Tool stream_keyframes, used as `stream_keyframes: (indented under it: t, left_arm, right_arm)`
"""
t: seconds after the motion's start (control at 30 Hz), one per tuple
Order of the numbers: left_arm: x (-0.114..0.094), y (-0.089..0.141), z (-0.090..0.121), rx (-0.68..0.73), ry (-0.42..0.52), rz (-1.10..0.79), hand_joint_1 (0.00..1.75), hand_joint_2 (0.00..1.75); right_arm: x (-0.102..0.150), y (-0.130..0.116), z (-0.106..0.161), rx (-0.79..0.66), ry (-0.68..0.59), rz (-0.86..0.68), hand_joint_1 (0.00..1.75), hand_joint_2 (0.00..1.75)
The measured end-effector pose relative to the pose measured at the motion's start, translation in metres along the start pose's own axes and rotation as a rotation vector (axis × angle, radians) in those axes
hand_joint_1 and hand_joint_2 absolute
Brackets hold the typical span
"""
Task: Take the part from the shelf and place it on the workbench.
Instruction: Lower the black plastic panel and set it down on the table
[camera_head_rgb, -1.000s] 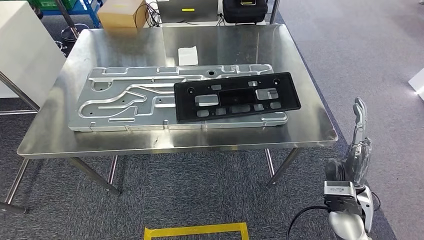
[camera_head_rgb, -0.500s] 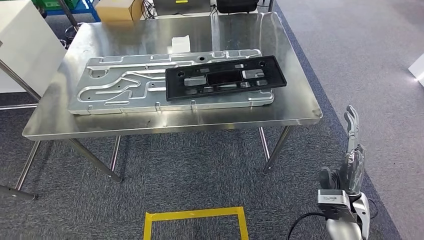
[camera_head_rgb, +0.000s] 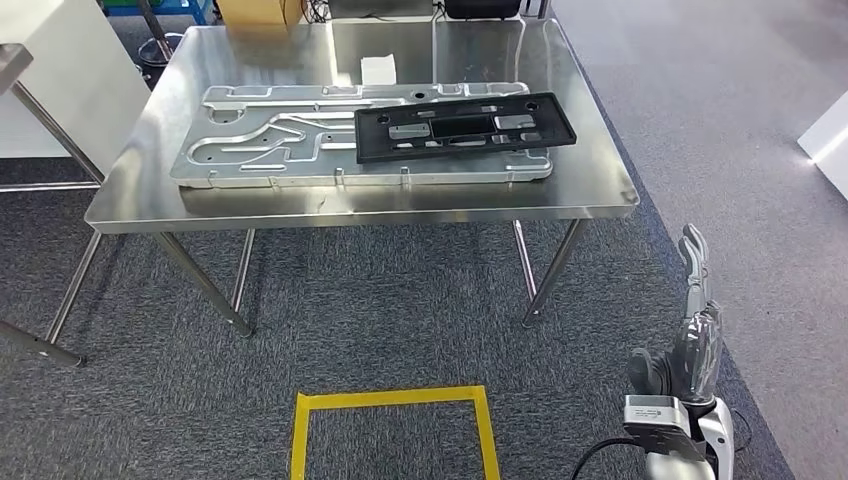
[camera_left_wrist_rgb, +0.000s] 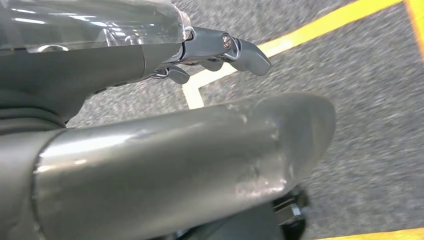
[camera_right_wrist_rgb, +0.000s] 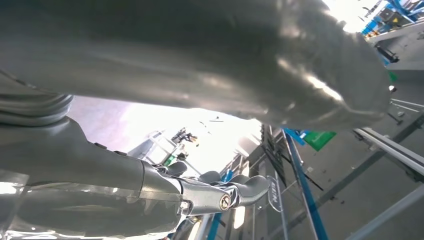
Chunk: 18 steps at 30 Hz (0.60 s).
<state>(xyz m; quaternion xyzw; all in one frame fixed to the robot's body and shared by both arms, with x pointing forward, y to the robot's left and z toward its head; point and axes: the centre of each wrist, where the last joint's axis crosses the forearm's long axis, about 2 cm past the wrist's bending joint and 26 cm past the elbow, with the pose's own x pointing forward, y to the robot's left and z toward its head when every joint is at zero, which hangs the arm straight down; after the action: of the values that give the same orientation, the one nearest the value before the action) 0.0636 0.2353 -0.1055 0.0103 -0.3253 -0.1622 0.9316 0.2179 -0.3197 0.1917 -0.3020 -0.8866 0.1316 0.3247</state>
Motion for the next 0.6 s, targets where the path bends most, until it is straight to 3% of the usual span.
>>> stream_keyframes:
  t: [0.6]
  left_arm:
    - [-0.0013, 0.0006, 0.0006, 0.002, 0.010, -0.010, 0.00, 0.00]
  right_arm:
    - [0.0037, 0.0073, 0.0071, -0.001, 0.028, -0.020, 0.00, 0.00]
